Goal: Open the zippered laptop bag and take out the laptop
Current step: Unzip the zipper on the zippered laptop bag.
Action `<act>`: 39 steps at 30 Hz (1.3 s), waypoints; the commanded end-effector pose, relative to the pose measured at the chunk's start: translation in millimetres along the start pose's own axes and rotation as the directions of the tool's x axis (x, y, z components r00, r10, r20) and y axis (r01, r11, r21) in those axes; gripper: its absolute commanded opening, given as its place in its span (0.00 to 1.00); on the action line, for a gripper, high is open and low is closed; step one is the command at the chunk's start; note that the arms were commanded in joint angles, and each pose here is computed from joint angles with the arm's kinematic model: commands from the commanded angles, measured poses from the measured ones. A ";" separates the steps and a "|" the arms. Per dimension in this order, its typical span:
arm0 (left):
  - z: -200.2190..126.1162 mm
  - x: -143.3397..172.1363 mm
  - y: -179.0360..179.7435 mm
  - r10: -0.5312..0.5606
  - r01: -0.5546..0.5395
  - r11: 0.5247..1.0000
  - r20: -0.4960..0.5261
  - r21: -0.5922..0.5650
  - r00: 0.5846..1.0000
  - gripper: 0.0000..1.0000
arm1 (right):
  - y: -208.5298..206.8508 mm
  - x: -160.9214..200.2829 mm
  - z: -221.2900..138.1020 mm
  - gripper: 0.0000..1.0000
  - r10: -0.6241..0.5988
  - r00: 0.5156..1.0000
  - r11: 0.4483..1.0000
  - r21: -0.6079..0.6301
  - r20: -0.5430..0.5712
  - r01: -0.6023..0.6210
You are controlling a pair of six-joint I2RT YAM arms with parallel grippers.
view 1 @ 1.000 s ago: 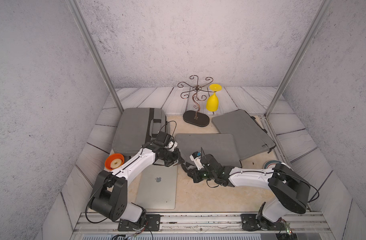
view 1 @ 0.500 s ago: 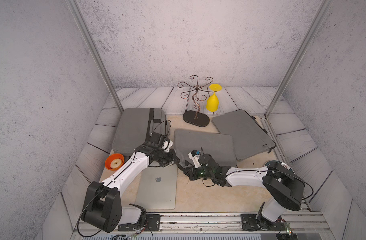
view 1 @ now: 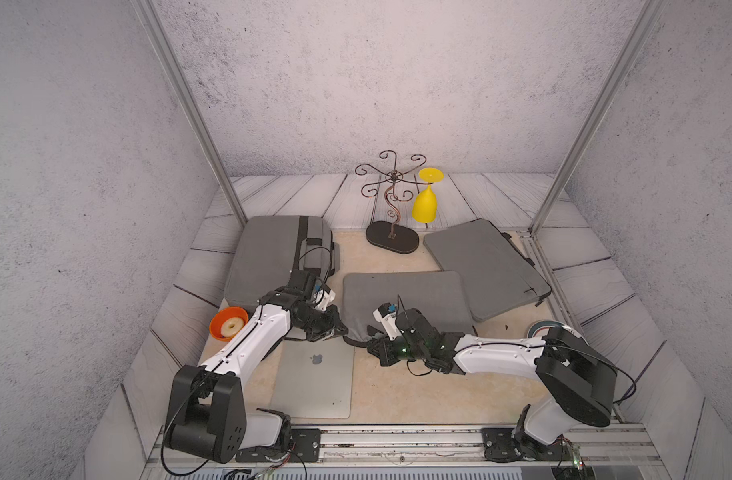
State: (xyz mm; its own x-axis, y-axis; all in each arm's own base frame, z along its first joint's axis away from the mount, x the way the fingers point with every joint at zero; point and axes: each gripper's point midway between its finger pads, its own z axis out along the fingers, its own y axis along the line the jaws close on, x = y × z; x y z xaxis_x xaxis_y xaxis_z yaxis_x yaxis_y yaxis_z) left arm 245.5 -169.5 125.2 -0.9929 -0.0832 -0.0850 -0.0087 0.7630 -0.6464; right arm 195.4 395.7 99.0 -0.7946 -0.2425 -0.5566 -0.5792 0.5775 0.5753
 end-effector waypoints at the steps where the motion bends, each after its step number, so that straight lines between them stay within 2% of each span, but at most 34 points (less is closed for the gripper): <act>1: -9.6 10.3 -20.2 0.026 -0.023 0.996 -0.027 0.086 0.999 0.00 | 17.1 -6.3 13.9 0.01 -0.117 0.993 0.993 -0.026 -0.027 0.117; 4: -4.5 14.1 -17.1 0.006 -0.003 0.995 -0.036 0.100 0.999 0.00 | 28.4 -10.0 21.5 0.02 -0.174 0.983 0.985 -0.029 -0.060 0.173; 7: -3.6 13.1 -18.6 0.000 0.004 0.994 -0.033 0.114 0.999 0.00 | 26.8 -2.5 31.1 0.03 -0.206 0.969 0.978 -0.003 -0.140 0.207; 12: -10.7 8.2 -16.5 0.018 -0.017 0.997 -0.016 0.073 1.000 0.00 | 12.9 12.2 32.9 0.03 -0.147 0.973 0.987 0.043 -0.177 0.156; 18: -10.3 10.4 5.9 0.023 -0.023 1.000 -0.011 -0.010 1.000 0.00 | -9.8 25.1 14.0 0.09 -0.104 0.960 0.971 0.181 -0.259 0.154; 29: -1.1 23.8 27.8 0.006 -0.007 0.999 -0.025 -0.051 1.000 0.00 | -18.9 39.4 6.5 0.12 -0.065 0.964 0.974 0.196 -0.260 0.118; 39: 2.2 26.6 27.3 -0.007 0.007 1.000 -0.021 -0.025 1.000 0.00 | 5.0 18.5 18.3 0.13 -0.118 0.981 0.989 0.071 -0.151 0.130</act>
State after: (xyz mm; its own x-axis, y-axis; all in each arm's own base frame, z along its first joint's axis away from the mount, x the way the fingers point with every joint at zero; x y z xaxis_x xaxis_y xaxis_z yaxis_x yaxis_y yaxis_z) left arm 220.7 -148.9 97.4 -0.9955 -0.0782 -0.0539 -0.0309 0.8029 -0.5953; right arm 176.9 397.8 57.1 -0.7624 -0.4660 -0.4490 -0.6409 0.6398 0.4241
